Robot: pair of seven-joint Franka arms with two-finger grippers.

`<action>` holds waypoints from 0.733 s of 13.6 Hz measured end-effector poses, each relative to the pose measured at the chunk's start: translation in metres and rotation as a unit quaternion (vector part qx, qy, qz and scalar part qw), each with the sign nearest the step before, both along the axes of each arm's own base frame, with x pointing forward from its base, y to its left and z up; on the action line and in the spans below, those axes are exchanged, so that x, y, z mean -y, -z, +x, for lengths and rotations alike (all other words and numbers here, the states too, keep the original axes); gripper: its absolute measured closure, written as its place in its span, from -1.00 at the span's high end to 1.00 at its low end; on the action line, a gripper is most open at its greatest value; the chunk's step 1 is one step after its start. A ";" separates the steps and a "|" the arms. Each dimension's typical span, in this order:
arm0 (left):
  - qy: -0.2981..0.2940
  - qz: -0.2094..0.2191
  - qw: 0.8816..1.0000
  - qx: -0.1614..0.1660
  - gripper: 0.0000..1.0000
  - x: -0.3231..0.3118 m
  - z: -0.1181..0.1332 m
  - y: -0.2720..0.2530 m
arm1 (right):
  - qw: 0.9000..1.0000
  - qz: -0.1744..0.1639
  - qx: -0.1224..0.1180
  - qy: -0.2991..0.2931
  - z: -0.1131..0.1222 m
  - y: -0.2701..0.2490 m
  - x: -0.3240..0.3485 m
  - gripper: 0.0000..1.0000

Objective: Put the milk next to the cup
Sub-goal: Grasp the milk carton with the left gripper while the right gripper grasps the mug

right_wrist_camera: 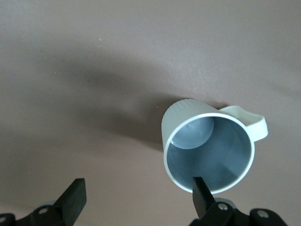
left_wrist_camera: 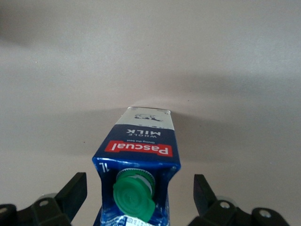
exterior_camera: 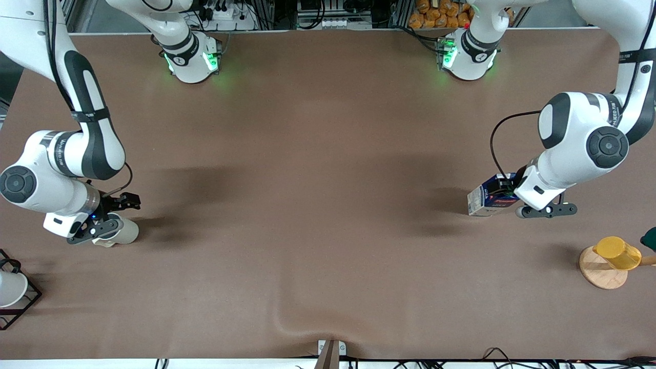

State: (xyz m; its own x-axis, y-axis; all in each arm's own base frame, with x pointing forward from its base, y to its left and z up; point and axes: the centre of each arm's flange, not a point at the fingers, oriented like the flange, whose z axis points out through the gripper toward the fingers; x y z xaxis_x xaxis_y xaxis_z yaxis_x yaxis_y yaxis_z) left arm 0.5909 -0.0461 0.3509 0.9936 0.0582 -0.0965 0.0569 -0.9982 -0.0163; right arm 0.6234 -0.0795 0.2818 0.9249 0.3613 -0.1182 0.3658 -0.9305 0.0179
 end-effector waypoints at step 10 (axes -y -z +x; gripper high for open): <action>0.001 0.000 1.000 -0.018 0.35 0.000 -0.004 0.017 | 1.000 -0.001 0.009 0.000 0.002 0.055 0.021 0.61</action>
